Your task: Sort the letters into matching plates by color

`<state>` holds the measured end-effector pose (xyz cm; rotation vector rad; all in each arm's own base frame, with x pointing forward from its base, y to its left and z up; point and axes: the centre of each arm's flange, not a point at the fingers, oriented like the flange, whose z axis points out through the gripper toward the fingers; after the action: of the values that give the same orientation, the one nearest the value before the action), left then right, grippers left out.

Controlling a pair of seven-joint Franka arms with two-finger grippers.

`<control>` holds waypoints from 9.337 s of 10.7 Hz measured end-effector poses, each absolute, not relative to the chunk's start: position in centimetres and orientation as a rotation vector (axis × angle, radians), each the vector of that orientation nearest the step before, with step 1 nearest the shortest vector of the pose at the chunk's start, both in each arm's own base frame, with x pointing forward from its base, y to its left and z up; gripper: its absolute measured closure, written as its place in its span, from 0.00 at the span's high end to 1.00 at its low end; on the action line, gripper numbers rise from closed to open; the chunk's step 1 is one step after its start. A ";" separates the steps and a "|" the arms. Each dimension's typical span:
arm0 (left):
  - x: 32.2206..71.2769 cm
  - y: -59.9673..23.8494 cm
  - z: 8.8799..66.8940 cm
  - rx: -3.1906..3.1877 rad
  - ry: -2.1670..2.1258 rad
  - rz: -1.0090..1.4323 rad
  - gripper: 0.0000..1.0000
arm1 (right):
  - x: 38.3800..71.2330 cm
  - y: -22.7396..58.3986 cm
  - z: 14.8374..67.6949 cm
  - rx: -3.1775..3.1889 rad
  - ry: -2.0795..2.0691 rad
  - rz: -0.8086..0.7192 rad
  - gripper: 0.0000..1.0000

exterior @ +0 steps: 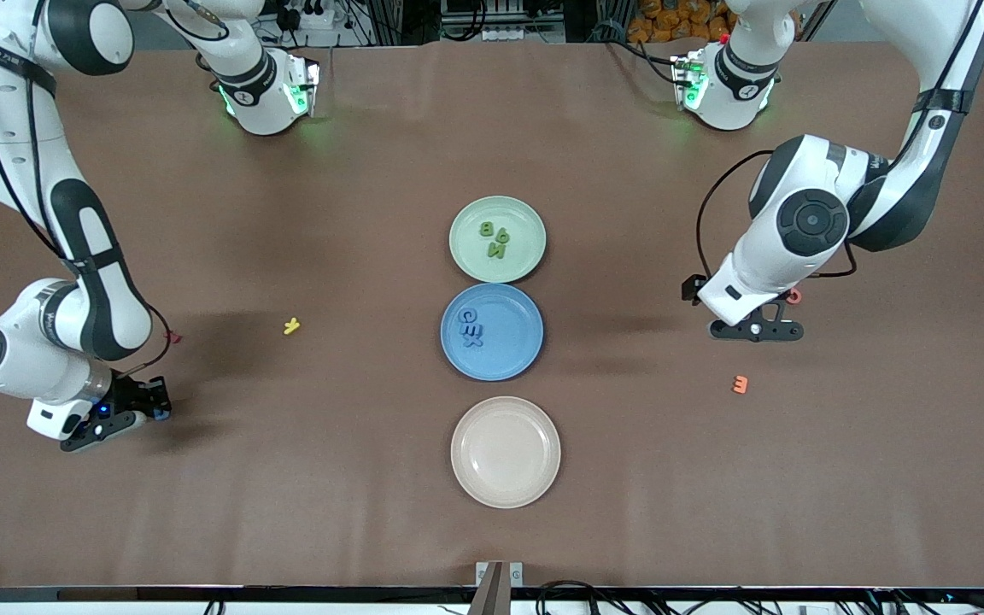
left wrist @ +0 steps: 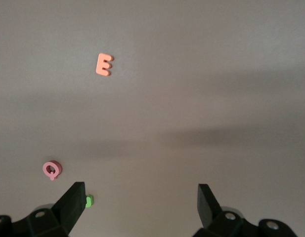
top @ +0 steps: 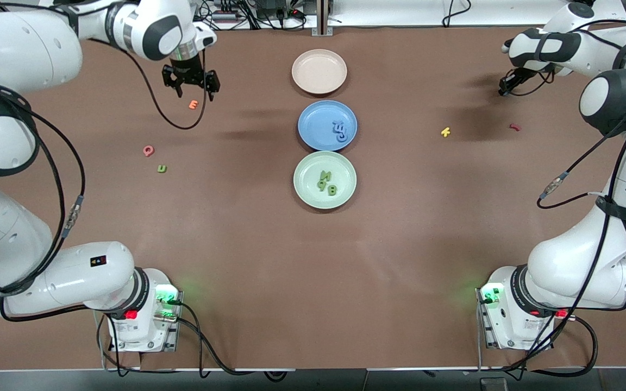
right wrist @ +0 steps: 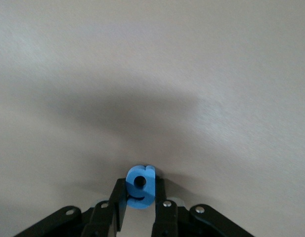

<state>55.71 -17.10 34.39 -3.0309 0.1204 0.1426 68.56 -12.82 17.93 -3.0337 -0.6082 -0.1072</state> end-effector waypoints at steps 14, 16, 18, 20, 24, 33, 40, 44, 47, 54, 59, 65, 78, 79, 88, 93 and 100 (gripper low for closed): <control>46.2 -3.1 24.0 -3.067 0.113 0.078 1.00 | 63.0 31.9 24.6 -3.024 0.208 -0.012 0.27; 44.9 -0.9 22.8 -3.072 0.102 0.075 1.00 | 60.0 37.5 24.8 -2.992 0.234 0.016 0.27; 44.0 -1.0 22.0 -3.077 0.109 0.068 0.93 | 58.0 41.8 25.7 -2.940 0.244 0.039 0.27; 43.3 -1.2 21.4 -3.084 0.114 0.049 0.85 | 56.5 45.0 26.0 -2.907 0.222 0.057 0.27; 42.6 -1.0 20.2 -3.093 0.105 0.064 0.74 | 55.7 47.8 25.6 -2.851 0.248 -0.021 0.57; 41.4 0.2 17.9 -3.099 0.151 0.133 0.62 | 68.0 25.0 29.7 -2.959 -0.081 -0.031 1.00; 41.4 0.1 17.4 -3.103 0.162 0.125 0.31 | 71.8 -3.5 32.4 -3.029 -0.145 -0.086 1.00; 42.5 0.0 18.1 -3.103 0.164 0.085 0.26 | 69.5 -8.5 35.6 -3.094 -0.152 0.075 1.00; 44.8 -2.4 19.7 -3.099 0.228 -0.001 0.26 | 65.2 -8.8 42.3 -3.099 -0.148 0.276 1.00; 48.3 -18.8 26.1 -3.119 0.007 0.010 0.26 | 55.2 -4.5 60.2 -3.083 -0.007 0.271 1.00; 44.7 -32.6 28.8 -3.150 -0.141 -0.027 0.26 | 54.4 1.2 63.2 -3.101 0.109 0.025 1.00; 38.7 -44.2 27.5 -3.200 -0.256 0.075 0.26 | 55.1 0.3 63.3 -3.090 0.278 -0.045 1.00; 40.0 -51.1 27.3 -3.235 -0.458 0.075 0.93 | 54.9 -0.2 63.4 -3.149 0.168 -0.014 1.00; 41.2 -50.2 28.6 -3.231 -0.432 0.048 1.00 | 54.9 -0.2 63.4 -3.154 0.130 -0.012 1.00; 50.1 -34.8 43.8 -3.109 -0.057 -0.082 1.00 | 54.9 0.0 63.2 -3.158 0.083 -0.001 1.00; 54.2 -23.0 49.7 -3.060 0.000 -0.166 1.00 | 55.0 -0.3 63.2 -3.159 0.089 -0.003 1.00; 55.9 -13.1 57.9 -3.103 0.017 -0.147 1.00 | 55.4 -0.7 62.5 -3.160 0.101 0.017 1.00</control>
<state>55.91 -13.06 57.94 -3.1028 0.0169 -0.1465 55.41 -0.65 62.50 -3.1604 0.1009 0.0170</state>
